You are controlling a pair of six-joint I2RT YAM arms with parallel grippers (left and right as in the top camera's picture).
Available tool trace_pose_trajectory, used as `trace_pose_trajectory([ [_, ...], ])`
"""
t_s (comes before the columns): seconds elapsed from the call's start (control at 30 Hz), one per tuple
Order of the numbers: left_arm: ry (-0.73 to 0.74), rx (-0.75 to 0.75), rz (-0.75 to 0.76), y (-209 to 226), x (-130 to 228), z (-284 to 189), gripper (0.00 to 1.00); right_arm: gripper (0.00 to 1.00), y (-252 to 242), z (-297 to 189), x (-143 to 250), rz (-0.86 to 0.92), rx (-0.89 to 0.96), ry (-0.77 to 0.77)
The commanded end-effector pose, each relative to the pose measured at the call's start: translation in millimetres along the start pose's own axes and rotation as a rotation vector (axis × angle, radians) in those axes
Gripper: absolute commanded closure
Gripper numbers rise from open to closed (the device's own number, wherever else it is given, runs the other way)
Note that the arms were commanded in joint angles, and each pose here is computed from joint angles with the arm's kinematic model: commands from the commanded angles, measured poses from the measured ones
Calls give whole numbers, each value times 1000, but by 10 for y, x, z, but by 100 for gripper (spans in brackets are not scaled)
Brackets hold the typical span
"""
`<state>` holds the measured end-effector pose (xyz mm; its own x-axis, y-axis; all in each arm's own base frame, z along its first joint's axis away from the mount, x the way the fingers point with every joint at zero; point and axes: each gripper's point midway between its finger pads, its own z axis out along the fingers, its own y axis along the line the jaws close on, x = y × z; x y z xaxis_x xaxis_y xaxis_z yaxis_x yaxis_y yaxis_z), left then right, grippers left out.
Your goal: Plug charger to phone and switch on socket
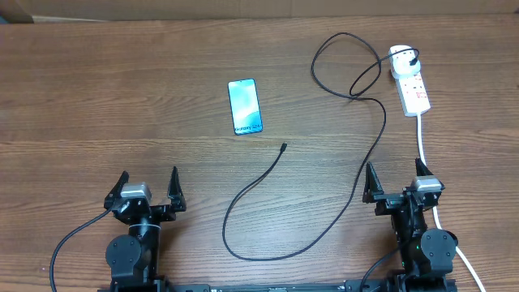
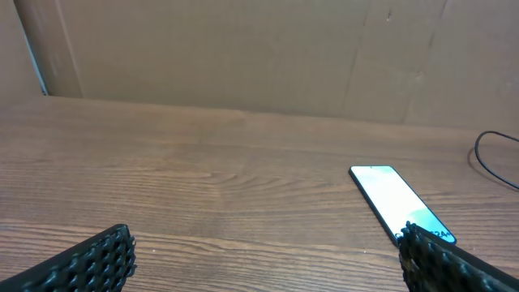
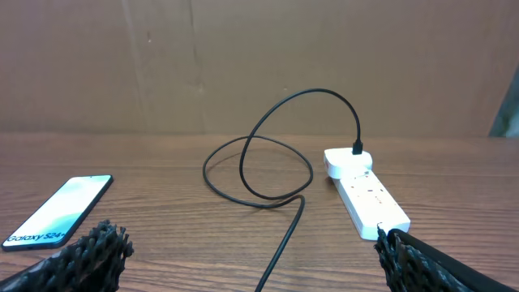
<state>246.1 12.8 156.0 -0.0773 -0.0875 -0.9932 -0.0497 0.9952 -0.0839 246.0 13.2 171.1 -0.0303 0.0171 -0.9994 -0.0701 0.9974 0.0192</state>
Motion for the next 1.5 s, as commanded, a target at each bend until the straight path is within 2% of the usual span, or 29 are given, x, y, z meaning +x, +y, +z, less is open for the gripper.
trace_pose_trajectory([
  [0.0,-5,7,7,-6,0,-3,0,0,-7,1,14,-1,4,-5],
  [0.27,-19,46,-26,-74,-40,-6,0,0,-7,1,14,-1,4,-5],
  [0.4,54,397,-310,-665,-35,-139,0,0,-7,1,14,-1,4,-5],
  [0.47,141,553,-550,-917,-72,-271,0,0,-7,1,14,-1,4,-5],
  [0.53,186,550,-716,-924,-86,-276,0,0,-7,1,14,-1,4,-5],
  [0.6,169,559,-815,-920,-203,-280,0,0,-7,1,14,-1,4,-5],
  [0.67,75,634,-801,-967,-473,-349,0,0,-7,1,14,-1,4,-5],
  [0.73,-78,730,-727,-1022,-838,-501,0,0,-7,1,14,-1,4,-5],
  [0.83,-264,797,-688,-1015,-1276,-720,0,0,-7,1,14,-1,4,-5],
  [0.93,-313,800,-709,-999,-1593,-847,0,0,-7,1,14,-1,4,-5],
  [1.07,-303,749,-558,-1068,-2005,-953,0,0,-7,1,14,-1,4,-5],
  [1.13,-257,722,-468,-1118,-2155,-940,0,0,-7,1,14,-1,4,-5],
  [1.2,-151,676,-407,-1149,-2252,-848,0,0,-7,1,14,-1,4,-5],
  [1.37,261,489,-327,-1056,-2148,-467,0,0,-7,1,14,-1,4,-5],
  [1.47,467,483,-344,-1101,-2135,-307,0,0,-7,1,14,-1,4,-5],
])
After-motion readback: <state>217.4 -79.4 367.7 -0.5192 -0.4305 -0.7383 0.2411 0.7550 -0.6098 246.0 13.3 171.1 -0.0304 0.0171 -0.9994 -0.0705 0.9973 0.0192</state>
